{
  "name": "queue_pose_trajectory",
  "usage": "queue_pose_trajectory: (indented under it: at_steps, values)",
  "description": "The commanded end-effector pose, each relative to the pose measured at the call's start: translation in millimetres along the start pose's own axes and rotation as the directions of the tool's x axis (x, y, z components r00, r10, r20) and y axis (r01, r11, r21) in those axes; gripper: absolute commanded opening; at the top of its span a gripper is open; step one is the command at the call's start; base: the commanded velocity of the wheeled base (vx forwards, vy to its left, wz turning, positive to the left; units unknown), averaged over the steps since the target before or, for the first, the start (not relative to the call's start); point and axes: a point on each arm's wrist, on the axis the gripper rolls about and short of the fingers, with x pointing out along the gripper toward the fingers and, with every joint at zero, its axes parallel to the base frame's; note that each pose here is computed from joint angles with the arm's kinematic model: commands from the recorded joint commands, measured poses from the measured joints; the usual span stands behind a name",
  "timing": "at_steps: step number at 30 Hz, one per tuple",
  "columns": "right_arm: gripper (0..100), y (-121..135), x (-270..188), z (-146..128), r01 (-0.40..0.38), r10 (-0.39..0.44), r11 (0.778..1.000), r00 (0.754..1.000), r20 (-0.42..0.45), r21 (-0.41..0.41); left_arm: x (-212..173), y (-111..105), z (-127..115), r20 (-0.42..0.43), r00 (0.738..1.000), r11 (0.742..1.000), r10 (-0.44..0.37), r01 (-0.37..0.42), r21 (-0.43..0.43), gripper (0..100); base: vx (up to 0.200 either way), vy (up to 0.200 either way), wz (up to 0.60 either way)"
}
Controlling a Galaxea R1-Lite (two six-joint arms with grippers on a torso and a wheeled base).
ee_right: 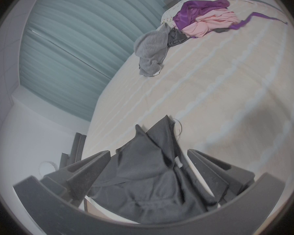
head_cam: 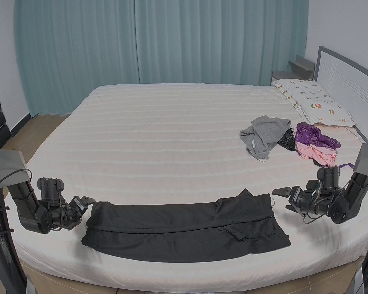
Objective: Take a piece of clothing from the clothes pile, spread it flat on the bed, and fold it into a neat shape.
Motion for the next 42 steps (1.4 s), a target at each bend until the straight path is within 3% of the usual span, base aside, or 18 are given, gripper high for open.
queue_pose_trajectory:
  at_steps: [1,8,13,24,25,33,34,35,42]
  values:
    - [100,8,-34,-18,-0.035,0.033,0.998,0.999,0.035,0.058,-30,11,-20,-0.033,0.999,1.000,0.018,-0.018,-0.015,100,-0.200,0.000,0.00]
    - [100,4,-34,-23,-0.029,0.026,0.991,0.999,0.027,0.132,-32,13,-33,-0.053,0.998,0.999,0.033,-0.032,0.017,100,-0.114,0.000,0.00]
    - [100,2,-31,-25,-0.023,0.021,0.989,1.000,0.015,0.145,-25,9,-37,-0.047,0.999,0.999,0.018,-0.016,0.038,100,0.000,0.000,0.00]
    - [100,4,-24,-39,0.013,-0.010,0.991,1.000,-0.018,0.132,1,1,-45,0.029,0.996,0.990,0.081,-0.084,0.110,100,0.000,0.000,0.00]
    - [100,5,-22,-41,0.021,-0.018,0.992,1.000,-0.020,0.127,3,0,-45,0.033,0.996,0.990,0.081,-0.084,0.112,0,0.000,0.000,0.00]
    - [100,5,-12,-55,0.095,-0.091,0.990,0.995,-0.037,0.108,0,4,-49,0.043,0.992,0.987,0.118,-0.122,0.108,0,0.000,0.000,0.00]
    - [100,3,-5,-62,0.166,-0.165,0.982,0.986,-0.016,0.094,-3,8,-47,0.049,0.990,0.986,0.132,-0.136,0.094,0,0.000,0.000,0.00]
    - [100,1,-3,-64,0.182,-0.181,0.979,0.983,-0.014,0.092,-5,9,-47,0.050,0.990,0.986,0.134,-0.138,0.090,0,0.000,0.000,0.00]
    - [100,-1,3,-70,0.226,-0.222,0.970,0.974,-0.050,0.087,-10,12,-48,0.044,0.988,0.985,0.145,-0.149,0.085,0,0.000,0.000,0.00]
